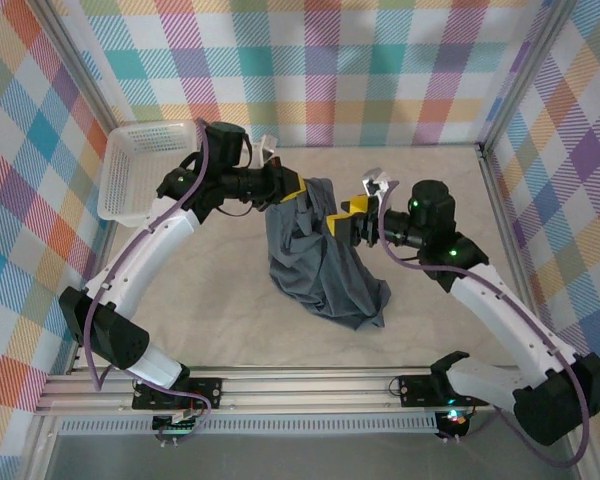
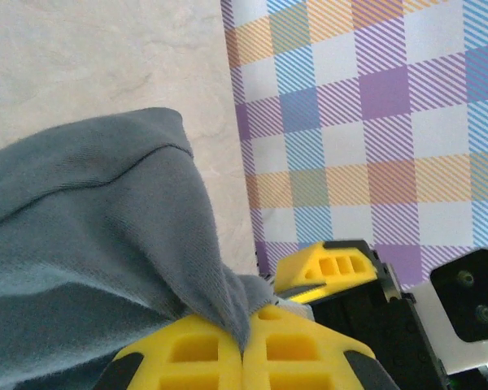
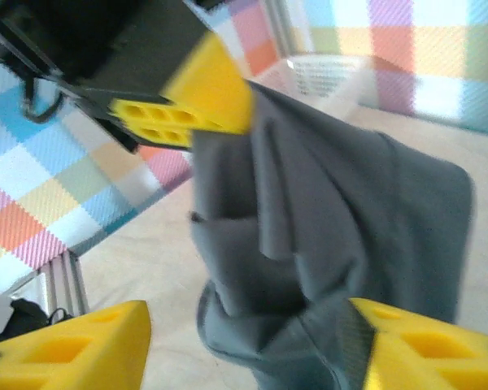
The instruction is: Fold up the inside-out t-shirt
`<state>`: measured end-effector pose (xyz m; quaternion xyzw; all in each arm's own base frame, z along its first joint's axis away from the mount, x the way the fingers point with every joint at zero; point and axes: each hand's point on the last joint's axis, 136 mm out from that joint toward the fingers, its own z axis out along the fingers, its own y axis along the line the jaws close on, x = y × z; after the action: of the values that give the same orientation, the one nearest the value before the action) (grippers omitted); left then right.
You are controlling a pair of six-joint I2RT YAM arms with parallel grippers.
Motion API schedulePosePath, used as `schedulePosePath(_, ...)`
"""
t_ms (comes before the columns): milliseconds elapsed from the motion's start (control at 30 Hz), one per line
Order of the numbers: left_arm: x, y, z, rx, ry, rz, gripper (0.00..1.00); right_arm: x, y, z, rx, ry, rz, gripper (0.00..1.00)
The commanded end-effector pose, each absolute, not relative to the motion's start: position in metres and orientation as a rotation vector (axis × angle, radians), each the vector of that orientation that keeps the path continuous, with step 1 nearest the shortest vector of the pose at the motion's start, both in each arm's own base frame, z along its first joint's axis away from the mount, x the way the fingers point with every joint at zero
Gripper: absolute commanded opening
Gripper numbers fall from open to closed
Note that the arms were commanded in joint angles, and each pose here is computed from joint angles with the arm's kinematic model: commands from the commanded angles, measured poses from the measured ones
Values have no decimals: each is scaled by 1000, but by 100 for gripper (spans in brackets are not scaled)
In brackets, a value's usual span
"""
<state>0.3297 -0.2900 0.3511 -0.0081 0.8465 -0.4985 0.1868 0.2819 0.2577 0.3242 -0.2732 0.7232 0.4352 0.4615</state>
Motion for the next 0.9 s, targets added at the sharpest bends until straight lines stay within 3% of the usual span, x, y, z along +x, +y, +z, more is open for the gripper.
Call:
schedulePosePath(0, 322, -294, 379, 37, 2310, -1457, 0, 296, 279, 321, -659, 1788, 1213, 68)
schedulePosePath(100, 321, -292, 374, 35, 2336, -1434, 0, 298, 291, 331, -717, 1744, 1282, 65)
schedulePosePath(167, 321, -293, 371, 37, 2345, -1430, 0, 300, 295, 334, -724, 1730, 1305, 55)
schedulePosePath(300, 322, -292, 364, 65, 2365, -1406, 0, 300, 298, 332, -727, 1736, 1335, 8)
schedulePosePath(333, 326, -289, 360, 72, 2368, -1374, 0, 298, 298, 334, -724, 1734, 1352, 0)
schedulePosePath(467, 360, -250, 316, 33, 2452, -1112, 1, 273, 298, 357, -746, 1660, 1515, 0)
schedulePosePath(533, 370, -235, 296, 50, 2490, -980, 14, 267, 296, 368, -708, 1641, 1594, 0)
schedulePosePath(700, 356, -241, 317, 105, 2371, -1089, 44, 272, 289, 364, -631, 1695, 1619, 0)
schedulePosePath(867, 321, -225, 320, 115, 2296, -1023, 50, 279, 288, 358, -624, 1707, 1599, 0)
